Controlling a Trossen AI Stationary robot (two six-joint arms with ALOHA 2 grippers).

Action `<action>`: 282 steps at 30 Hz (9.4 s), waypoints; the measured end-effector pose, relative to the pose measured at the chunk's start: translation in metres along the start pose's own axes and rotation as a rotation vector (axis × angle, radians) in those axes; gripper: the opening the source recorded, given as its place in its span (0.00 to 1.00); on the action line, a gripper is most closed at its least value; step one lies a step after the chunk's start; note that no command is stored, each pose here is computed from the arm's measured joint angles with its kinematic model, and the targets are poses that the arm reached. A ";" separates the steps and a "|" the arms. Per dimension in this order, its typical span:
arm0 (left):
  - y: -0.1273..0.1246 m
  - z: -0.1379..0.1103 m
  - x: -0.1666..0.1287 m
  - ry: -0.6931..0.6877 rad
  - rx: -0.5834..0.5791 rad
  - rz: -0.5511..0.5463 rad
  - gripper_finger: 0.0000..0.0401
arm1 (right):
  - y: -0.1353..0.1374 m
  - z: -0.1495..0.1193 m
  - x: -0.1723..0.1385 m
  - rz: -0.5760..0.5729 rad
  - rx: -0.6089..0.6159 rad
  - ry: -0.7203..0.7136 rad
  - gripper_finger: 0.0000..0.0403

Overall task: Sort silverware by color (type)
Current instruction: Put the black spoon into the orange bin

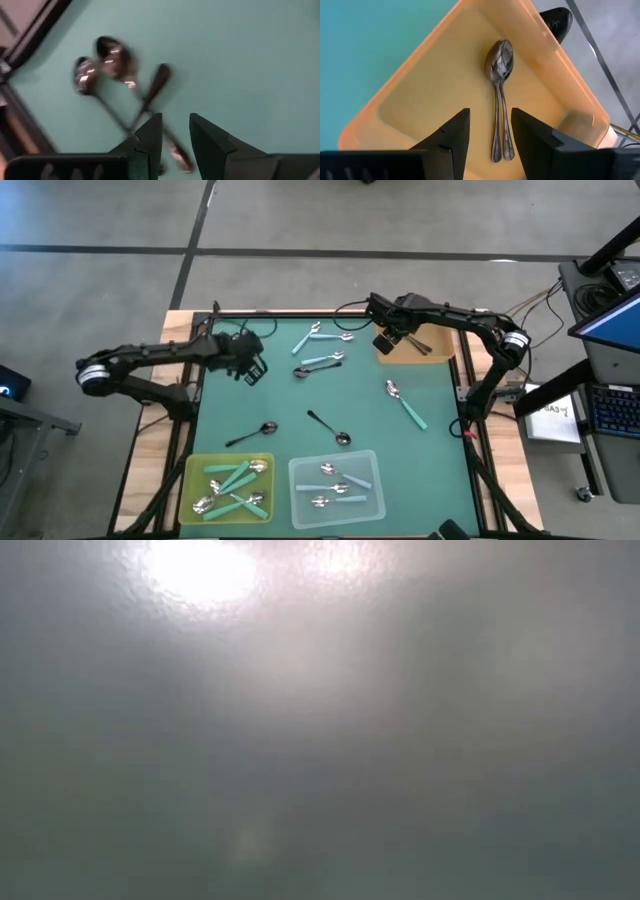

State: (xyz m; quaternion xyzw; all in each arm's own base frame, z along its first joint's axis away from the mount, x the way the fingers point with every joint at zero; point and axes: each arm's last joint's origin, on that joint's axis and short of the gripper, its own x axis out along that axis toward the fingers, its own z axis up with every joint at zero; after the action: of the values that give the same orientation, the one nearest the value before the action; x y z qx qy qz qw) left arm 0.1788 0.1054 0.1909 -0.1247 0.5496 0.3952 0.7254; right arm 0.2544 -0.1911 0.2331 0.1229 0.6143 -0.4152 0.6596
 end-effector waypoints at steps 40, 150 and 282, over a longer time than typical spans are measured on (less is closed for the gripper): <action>0.054 0.016 0.076 0.304 0.052 -0.063 0.03 | 0.002 0.006 0.000 0.017 -0.007 -0.059 0.30; -0.076 0.024 -0.046 -0.670 -0.138 -0.645 0.21 | -0.013 -0.014 0.027 -0.089 0.118 0.136 0.02; -0.099 0.066 -0.030 -0.765 -0.277 -0.749 0.01 | 0.103 0.034 -0.058 0.974 0.240 -0.799 0.03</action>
State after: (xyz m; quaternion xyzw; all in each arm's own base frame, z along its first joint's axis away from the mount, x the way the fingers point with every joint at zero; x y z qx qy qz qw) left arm 0.2929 0.0674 0.2170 -0.2537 0.1078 0.1960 0.9411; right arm 0.3565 -0.1265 0.2579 0.2966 0.1440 -0.1476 0.9325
